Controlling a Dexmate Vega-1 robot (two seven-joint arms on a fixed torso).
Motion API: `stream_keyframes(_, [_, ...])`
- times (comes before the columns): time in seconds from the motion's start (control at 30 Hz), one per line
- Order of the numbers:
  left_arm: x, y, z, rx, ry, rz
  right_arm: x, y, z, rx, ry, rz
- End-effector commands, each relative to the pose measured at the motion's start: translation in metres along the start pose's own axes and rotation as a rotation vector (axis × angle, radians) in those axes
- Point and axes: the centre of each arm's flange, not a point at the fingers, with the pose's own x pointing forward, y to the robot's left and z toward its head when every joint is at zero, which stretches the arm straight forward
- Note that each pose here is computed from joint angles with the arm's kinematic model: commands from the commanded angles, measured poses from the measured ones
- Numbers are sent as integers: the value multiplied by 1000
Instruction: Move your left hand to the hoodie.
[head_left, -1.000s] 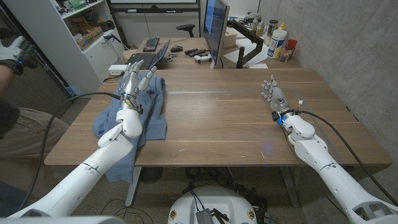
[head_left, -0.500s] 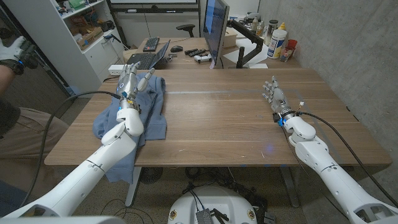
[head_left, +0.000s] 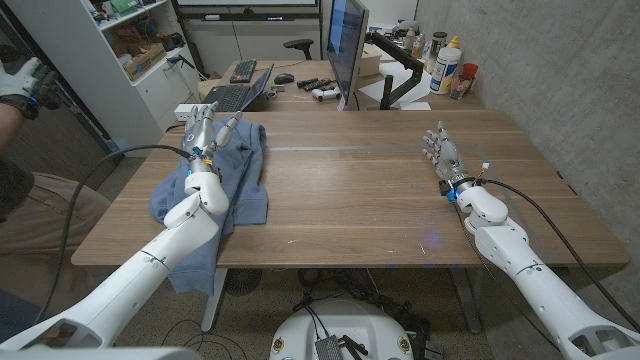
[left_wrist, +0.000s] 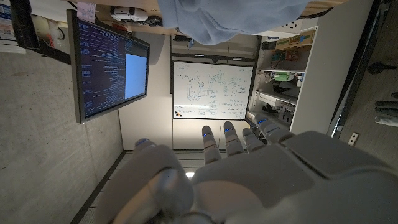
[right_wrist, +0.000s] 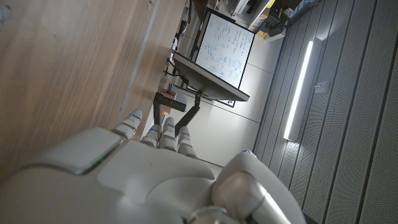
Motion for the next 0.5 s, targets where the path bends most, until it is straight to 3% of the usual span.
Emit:
stream_keyframes(0.03, [9, -7, -10, 21, 45, -19, 1, -1, 0, 0, 6, 2])
stream_keyframes(0.5, [16, -14, -16, 16, 48, -40, 1, -4, -2, 11, 8, 1])
